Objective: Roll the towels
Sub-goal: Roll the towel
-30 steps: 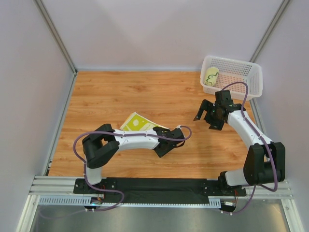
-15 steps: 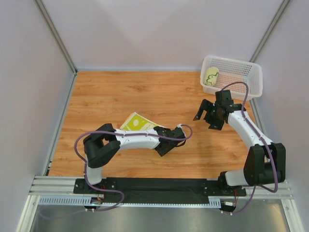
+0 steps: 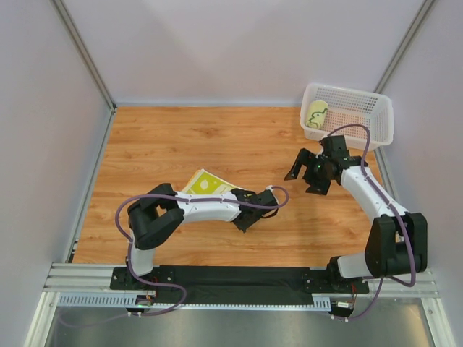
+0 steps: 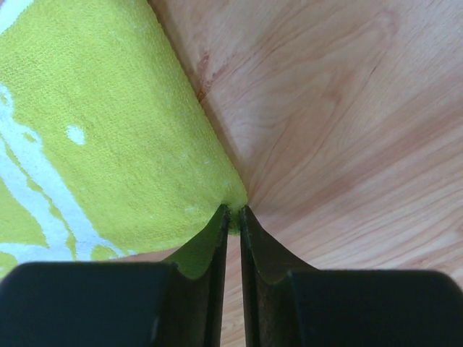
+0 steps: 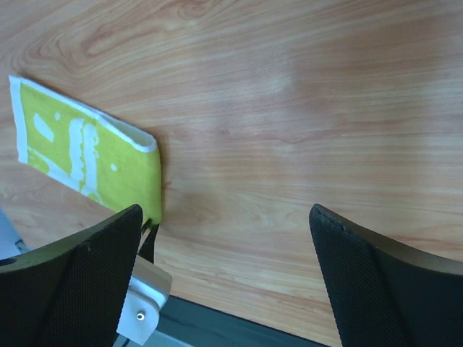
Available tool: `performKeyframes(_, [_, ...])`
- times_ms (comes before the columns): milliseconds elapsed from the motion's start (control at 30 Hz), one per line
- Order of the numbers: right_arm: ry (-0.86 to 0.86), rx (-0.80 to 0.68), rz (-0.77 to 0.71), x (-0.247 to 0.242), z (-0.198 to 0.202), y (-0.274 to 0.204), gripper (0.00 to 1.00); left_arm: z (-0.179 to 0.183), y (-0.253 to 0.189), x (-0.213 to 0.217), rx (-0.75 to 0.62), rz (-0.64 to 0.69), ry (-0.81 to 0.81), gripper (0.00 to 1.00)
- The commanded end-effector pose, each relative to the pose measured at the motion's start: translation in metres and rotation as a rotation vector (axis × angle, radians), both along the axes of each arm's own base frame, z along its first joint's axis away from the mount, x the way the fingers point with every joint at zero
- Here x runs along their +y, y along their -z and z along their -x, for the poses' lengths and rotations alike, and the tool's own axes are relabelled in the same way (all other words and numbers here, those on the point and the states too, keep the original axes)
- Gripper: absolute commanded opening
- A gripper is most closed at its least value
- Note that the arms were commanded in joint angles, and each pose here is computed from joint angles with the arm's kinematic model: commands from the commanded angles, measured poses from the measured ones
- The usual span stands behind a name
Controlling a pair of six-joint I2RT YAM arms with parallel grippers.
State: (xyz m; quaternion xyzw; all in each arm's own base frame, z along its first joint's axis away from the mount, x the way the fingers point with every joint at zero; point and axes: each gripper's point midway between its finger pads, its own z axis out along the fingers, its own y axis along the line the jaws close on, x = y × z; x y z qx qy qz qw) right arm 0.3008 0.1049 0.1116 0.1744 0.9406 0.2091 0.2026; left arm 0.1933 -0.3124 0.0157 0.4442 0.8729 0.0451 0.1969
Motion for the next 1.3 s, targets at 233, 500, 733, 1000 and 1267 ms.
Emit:
performKeyframes(233, [-0.273,0.187,-0.302,0.107,0.028,0.035,1.00,-0.012,-0.041,-0.007,0.127,0.240,-0.098,0.11])
performKeyframes(500, [-0.270,0.264,-0.379,0.141,0.023,0.058,1.00,-0.019,-0.055,0.000,0.164,0.311,-0.153,0.06])
performKeyframes(733, [-0.313,0.289,-0.417,0.171,0.018,0.064,0.98,-0.022,-0.065,0.006,0.189,0.382,-0.194,0.06])
performKeyframes(1000, [-0.323,0.285,-0.403,0.180,0.006,0.068,0.77,-0.027,-0.074,0.017,0.198,0.445,-0.243,0.05])
performKeyframes(1267, [-0.319,0.274,-0.340,0.179,-0.013,0.073,0.37,-0.029,-0.085,0.026,0.196,0.515,-0.272,0.04])
